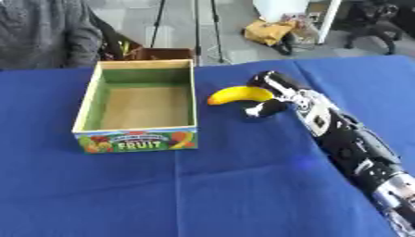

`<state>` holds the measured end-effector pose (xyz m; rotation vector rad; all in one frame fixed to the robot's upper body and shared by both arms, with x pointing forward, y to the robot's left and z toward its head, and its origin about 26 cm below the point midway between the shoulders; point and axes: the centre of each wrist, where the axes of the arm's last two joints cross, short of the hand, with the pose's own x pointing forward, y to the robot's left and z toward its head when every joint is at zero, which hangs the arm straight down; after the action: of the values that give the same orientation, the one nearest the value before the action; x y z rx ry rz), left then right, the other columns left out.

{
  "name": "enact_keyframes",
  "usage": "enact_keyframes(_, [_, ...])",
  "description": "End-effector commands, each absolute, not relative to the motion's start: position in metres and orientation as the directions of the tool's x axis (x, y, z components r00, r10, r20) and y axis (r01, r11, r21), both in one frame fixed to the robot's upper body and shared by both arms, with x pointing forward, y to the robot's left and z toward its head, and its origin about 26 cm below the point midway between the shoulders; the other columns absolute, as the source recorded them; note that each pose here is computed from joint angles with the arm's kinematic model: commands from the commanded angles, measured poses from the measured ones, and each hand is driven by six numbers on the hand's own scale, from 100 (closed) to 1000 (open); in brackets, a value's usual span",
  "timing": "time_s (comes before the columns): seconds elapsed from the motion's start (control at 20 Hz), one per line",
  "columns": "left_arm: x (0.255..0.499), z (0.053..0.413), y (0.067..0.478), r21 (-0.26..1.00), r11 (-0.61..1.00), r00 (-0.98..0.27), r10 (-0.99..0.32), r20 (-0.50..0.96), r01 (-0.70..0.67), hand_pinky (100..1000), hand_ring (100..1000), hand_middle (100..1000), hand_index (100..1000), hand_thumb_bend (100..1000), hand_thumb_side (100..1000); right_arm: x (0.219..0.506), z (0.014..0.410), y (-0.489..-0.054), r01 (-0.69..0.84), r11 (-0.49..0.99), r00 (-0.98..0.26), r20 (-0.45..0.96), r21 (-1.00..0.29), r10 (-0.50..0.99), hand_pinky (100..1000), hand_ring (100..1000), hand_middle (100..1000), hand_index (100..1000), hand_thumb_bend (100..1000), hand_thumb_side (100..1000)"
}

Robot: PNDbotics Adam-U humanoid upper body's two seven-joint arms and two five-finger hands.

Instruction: Pick up objects on the table and place them in the box.

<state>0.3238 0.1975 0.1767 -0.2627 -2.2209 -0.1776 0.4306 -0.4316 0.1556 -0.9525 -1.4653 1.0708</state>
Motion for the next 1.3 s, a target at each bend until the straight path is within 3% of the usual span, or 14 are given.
enact_keyframes(0.05, [0.3214,0.1854,0.1959,0.045,0.964,-0.624,0.135,0.77,0.264,779,657,615,779,379,1000,0.4308,0.1678,-0.4359,0.039,0.267,-0.146,0.259,-0.963,0.955,726,723,655,765,523,408])
enact_keyframes(0.3, [0.3215,0.1857,0.196,0.044,0.964,-0.625,0.136,0.768,0.263,779,656,614,779,379,1000,0.4312,0.1668,-0.435,0.045,0.271,-0.146,0.262,-0.961,0.954,658,645,595,711,492,403])
enact_keyframes(0.45, [0.3216,0.1861,0.1959,0.045,0.964,-0.626,0.136,0.768,0.264,780,655,613,779,380,1000,0.4314,0.167,-0.4345,0.055,0.271,-0.146,0.261,-0.961,0.954,582,573,529,642,441,366])
enact_keyframes(0.7, [0.3216,0.1869,0.1957,0.047,0.963,-0.628,0.136,0.766,0.265,780,655,613,780,380,1000,0.4314,0.1653,-0.4342,0.055,0.266,-0.142,0.256,-0.962,0.956,526,525,491,600,415,315])
enact_keyframes(0.8, [0.3216,0.1871,0.1956,0.048,0.963,-0.629,0.136,0.766,0.266,780,655,613,780,380,1000,0.4315,0.1649,-0.4339,0.053,0.261,-0.142,0.251,-0.964,0.957,476,487,458,561,375,271])
enact_keyframes(1.0, [0.3217,0.1874,0.1957,0.049,0.963,-0.63,0.135,0.765,0.266,780,654,613,780,380,1000,0.4315,0.1654,-0.4336,0.07,0.261,-0.141,0.25,-0.963,0.958,378,395,403,513,302,266])
enact_keyframes(1.05, [0.3217,0.1874,0.1957,0.049,0.963,-0.63,0.135,0.765,0.266,780,654,613,780,380,1000,0.4315,0.1662,-0.4335,0.08,0.266,-0.142,0.253,-0.961,0.957,314,336,371,486,259,260])
enact_keyframes(1.3, [0.3218,0.1878,0.1961,0.052,0.963,-0.631,0.132,0.764,0.264,780,654,613,780,381,1000,0.4315,0.1745,-0.4308,0.133,0.291,-0.163,0.269,-0.947,0.949,282,307,356,476,250,254])
